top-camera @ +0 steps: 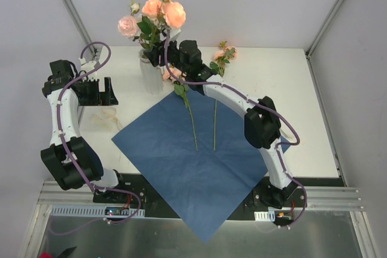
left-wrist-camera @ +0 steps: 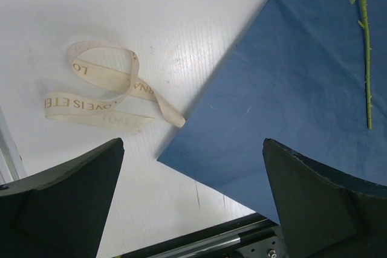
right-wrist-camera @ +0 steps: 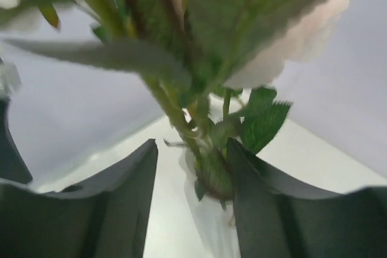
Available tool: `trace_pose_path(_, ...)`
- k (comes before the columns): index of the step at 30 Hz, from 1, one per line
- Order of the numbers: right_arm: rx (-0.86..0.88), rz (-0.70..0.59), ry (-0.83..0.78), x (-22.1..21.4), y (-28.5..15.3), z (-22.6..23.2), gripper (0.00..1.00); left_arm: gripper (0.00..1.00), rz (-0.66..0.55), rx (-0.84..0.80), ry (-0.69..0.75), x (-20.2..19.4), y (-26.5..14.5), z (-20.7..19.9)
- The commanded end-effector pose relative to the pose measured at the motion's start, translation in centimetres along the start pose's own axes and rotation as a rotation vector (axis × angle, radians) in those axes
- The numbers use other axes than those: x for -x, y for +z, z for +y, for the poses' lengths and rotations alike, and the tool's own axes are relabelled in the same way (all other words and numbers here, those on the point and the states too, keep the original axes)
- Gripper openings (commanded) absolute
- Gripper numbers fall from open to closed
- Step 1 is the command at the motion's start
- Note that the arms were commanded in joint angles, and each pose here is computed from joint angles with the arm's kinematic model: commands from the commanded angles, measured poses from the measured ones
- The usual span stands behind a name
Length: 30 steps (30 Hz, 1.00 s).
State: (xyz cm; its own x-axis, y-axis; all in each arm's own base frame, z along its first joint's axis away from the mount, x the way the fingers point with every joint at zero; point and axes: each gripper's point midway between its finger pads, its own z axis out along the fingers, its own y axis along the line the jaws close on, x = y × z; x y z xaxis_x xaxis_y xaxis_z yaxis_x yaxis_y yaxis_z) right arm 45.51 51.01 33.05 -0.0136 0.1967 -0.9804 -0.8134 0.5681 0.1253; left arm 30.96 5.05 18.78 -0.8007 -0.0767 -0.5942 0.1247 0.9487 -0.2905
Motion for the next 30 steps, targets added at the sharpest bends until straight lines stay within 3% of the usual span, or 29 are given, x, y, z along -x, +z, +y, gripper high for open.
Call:
trace_pose_path(1, 0.006, 0.044, 0.001, 4.9, -2.9, 1.3, 0.60, 0.99, 0.004, -0.031, -0.026, -0.4, -0.1, -0.6)
trace_pose_path(3, -0.017, 0.137, -0.006, 3.6, -4.1, 0.8, 0.73, 0.99, 0.005, -0.035, -0.032, -0.4, -0.1, -0.6)
trace_pose_path(4, -0.021, 0.151, -0.010, 4.3, -4.7, 0.9, 0.93, 0.99, 0.006, -0.036, -0.034, -0.4, 0.0, -0.7)
trace_pose_path(5, -0.031, 0.228, -0.004, 2.9, -5.6, 0.7, 0.97, 0.99, 0.007, -0.039, -0.038, -0.5, 0.0, -0.7)
trace_pose_path(10, -0.104, 0.399, -0.017, 0.5, -9.9, -0.7, 0.97, 0.99, 0.004, -0.044, -0.050, -0.3, 0.0, -0.8)
trace_pose_path(19, -0.316, 0.816, -0.045, -10.8, -18.9, -5.7, 0.97, 0.99, -0.002, -0.050, -0.061, 0.0, -0.1, -1.0)
trace_pose_path(25, -0.335, 0.966, -0.055, -16.4, -20.0, -7.4, 0.99, 0.99, 0.000, -0.067, -0.073, 0.0, -0.1, -1.2)
trace_pose_path(30, -0.315, 1.039, -0.004, -20.1, -18.6, -8.0, 0.83, 0.99, 0.016, -0.083, -0.084, -0.3, 0.2, -1.1)
